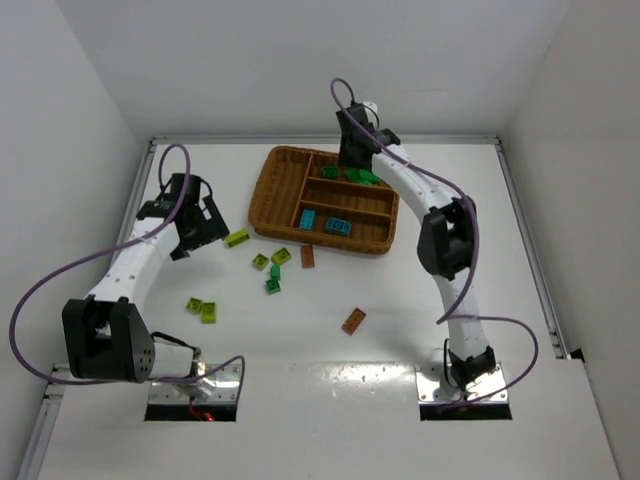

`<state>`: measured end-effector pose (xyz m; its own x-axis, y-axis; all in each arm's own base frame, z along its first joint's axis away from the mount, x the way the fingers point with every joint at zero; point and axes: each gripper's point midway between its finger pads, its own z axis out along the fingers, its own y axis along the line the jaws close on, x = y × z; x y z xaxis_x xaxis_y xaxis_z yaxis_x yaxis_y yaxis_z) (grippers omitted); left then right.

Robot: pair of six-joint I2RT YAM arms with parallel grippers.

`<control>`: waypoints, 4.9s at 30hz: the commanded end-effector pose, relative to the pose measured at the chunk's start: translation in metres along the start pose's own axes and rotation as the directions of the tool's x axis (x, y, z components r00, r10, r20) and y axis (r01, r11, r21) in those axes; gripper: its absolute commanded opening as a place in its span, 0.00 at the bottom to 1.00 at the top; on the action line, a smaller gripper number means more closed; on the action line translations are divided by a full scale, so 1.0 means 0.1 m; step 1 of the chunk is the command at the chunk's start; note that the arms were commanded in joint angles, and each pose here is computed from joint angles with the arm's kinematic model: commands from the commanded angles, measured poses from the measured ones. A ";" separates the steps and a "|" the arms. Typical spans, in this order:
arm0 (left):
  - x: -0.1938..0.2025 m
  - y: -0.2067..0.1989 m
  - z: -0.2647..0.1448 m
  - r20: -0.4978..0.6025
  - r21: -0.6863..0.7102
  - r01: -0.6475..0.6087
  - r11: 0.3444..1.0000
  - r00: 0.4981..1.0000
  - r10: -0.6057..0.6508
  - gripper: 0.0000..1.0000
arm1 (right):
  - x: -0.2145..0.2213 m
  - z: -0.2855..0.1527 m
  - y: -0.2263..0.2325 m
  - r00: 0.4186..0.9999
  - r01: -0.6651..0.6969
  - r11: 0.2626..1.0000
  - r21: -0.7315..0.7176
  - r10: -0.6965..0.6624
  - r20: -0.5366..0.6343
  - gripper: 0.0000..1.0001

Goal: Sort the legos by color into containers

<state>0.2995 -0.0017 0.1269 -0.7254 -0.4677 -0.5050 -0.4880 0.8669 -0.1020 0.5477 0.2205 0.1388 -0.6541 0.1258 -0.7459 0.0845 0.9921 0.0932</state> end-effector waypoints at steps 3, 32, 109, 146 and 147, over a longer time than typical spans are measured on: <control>-0.02 -0.04 0.04 0.001 0.020 0.015 1.000 1.000 -0.015 0.97 | -0.23 0.28 0.03 0.997 -0.064 0.998 -0.006 0.064 0.041 0.27; -0.02 0.15 -0.10 0.044 -0.029 0.104 0.994 0.994 -0.102 0.97 | 2.35 -1.69 1.42 0.922 0.246 0.832 -0.498 -0.360 -0.146 0.83; 0.09 0.19 0.04 0.017 -0.033 0.003 0.999 1.000 -0.002 0.97 | 0.39 -0.58 0.30 0.989 -0.121 0.987 -0.106 0.129 0.072 0.61; -0.02 0.38 -0.21 0.098 -0.080 0.089 0.993 0.992 -0.081 0.97 | 2.34 -1.50 1.48 0.945 0.247 0.884 -0.396 -0.310 -0.102 0.35; -0.02 0.38 -0.21 0.098 -0.080 0.089 0.993 0.992 -0.081 0.97 | 2.20 -1.49 1.39 0.955 0.231 0.896 -0.378 -0.284 -0.091 0.35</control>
<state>0.2700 0.0232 0.1289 -0.6605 -0.5166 -0.5448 -0.5820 0.8107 -0.0630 0.2598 0.4093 0.0057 -0.7842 -0.3035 -0.5412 -0.4318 0.8933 0.1247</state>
